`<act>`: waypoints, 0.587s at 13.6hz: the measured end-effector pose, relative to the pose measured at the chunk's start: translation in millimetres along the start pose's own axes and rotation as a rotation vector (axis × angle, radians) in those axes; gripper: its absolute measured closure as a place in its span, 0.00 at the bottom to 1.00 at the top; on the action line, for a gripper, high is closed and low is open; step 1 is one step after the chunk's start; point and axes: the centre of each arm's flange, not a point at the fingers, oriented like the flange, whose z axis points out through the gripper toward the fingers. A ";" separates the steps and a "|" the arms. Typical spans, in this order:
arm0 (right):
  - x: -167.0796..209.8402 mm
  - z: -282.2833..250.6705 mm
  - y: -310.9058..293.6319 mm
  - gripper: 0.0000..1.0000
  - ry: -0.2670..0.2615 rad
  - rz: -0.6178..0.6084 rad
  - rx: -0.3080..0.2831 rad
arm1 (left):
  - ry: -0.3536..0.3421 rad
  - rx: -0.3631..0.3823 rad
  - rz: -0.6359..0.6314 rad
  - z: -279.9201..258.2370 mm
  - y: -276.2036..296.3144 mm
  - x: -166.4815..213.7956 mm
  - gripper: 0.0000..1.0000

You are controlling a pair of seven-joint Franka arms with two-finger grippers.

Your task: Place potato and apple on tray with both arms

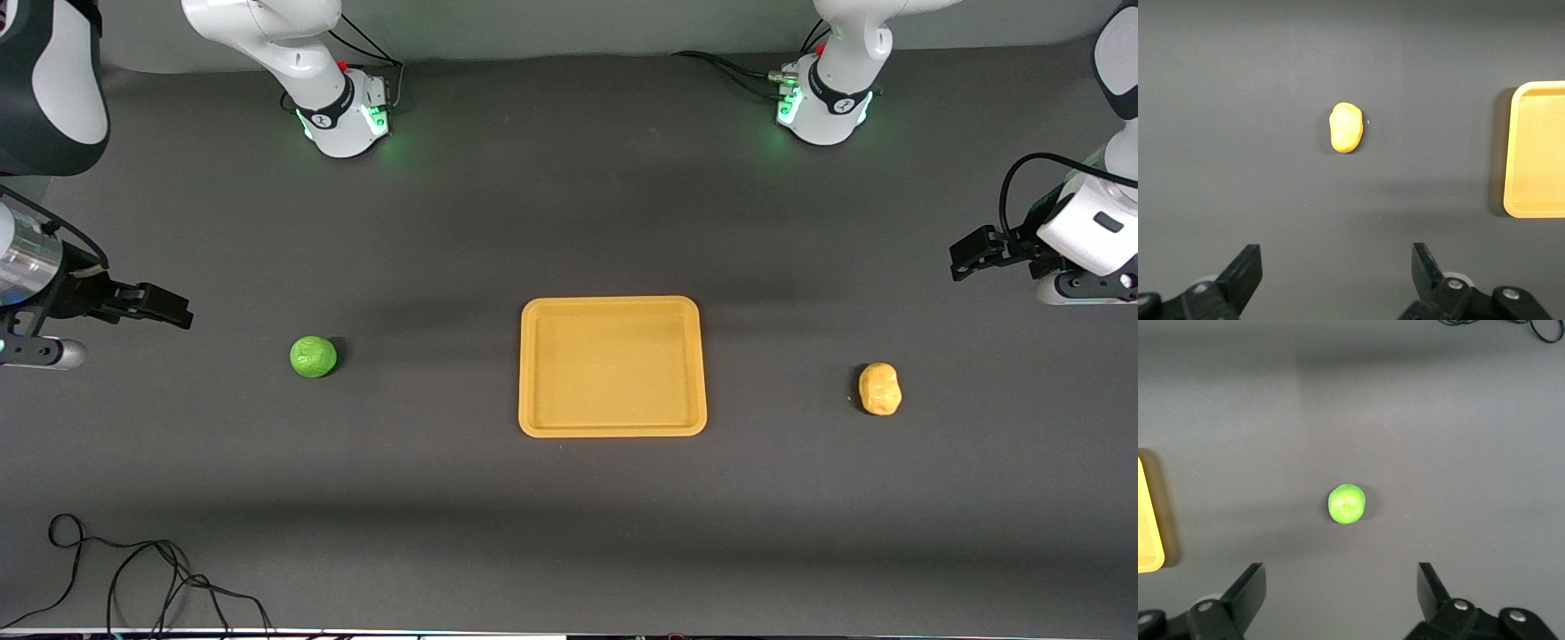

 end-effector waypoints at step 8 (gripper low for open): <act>-6.7 -16.4 1.5 0.00 0.031 0.003 0.014 | 0.007 -0.002 -0.001 6.7 -0.7 4.7 0.00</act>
